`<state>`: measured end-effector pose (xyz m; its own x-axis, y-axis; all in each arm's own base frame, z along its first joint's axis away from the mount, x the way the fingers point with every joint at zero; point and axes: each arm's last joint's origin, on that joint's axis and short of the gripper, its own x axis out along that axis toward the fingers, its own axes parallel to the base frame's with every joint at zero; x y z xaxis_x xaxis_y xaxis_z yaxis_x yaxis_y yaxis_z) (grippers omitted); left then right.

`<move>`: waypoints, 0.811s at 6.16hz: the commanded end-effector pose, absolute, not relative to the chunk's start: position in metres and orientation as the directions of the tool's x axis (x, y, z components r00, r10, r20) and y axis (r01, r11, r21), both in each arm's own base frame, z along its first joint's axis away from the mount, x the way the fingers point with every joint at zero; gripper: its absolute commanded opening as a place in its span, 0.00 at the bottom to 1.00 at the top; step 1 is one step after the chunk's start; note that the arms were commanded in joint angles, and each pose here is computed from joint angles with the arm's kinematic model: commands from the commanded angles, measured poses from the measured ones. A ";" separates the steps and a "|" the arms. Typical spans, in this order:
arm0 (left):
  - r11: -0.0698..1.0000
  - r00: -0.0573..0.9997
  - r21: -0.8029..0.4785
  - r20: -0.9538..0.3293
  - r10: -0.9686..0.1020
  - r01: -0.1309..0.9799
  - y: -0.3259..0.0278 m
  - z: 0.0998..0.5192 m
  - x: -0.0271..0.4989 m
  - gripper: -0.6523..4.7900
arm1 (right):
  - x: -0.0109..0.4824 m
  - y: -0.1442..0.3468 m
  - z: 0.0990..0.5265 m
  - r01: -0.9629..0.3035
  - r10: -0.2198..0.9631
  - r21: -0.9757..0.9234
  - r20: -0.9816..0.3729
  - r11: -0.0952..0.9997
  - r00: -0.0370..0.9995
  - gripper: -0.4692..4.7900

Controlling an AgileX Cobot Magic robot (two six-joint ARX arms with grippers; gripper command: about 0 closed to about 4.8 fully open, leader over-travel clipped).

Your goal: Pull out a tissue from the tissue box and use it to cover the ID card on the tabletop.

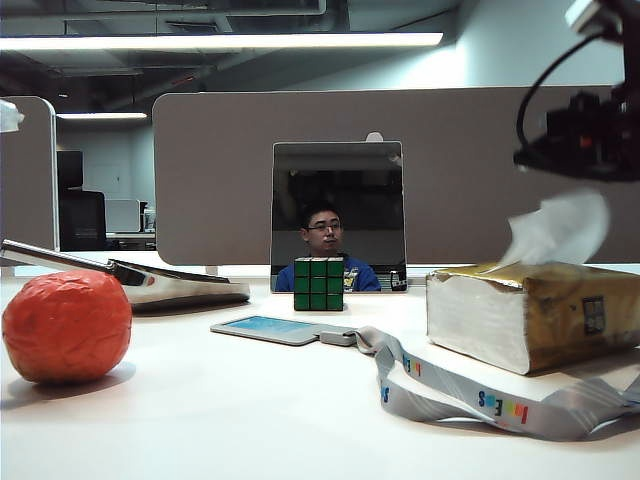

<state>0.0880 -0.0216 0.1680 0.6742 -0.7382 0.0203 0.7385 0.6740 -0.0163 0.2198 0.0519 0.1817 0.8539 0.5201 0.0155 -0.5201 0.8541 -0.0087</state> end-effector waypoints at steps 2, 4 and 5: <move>0.675 0.675 -0.004 0.031 -0.737 0.737 -0.022 0.170 0.088 0.11 | 0.222 0.048 0.179 -0.378 0.381 0.088 -0.024 0.922 0.924 0.70; 0.676 0.675 -0.004 0.032 -0.737 0.737 -0.022 0.170 0.088 0.11 | 0.220 0.047 0.164 -0.364 0.381 0.119 -0.174 0.924 0.908 0.71; 0.685 0.685 -0.005 0.032 -0.728 0.728 -0.021 0.170 0.088 0.11 | 0.220 0.047 0.160 -0.357 0.379 0.136 -0.212 0.924 0.901 0.71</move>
<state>0.0881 -0.0216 0.1680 0.6776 -0.7352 0.0204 0.7354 0.6774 -0.0164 0.2197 0.0473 0.1605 0.9029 0.3801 -0.2006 -0.3617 0.9241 0.1231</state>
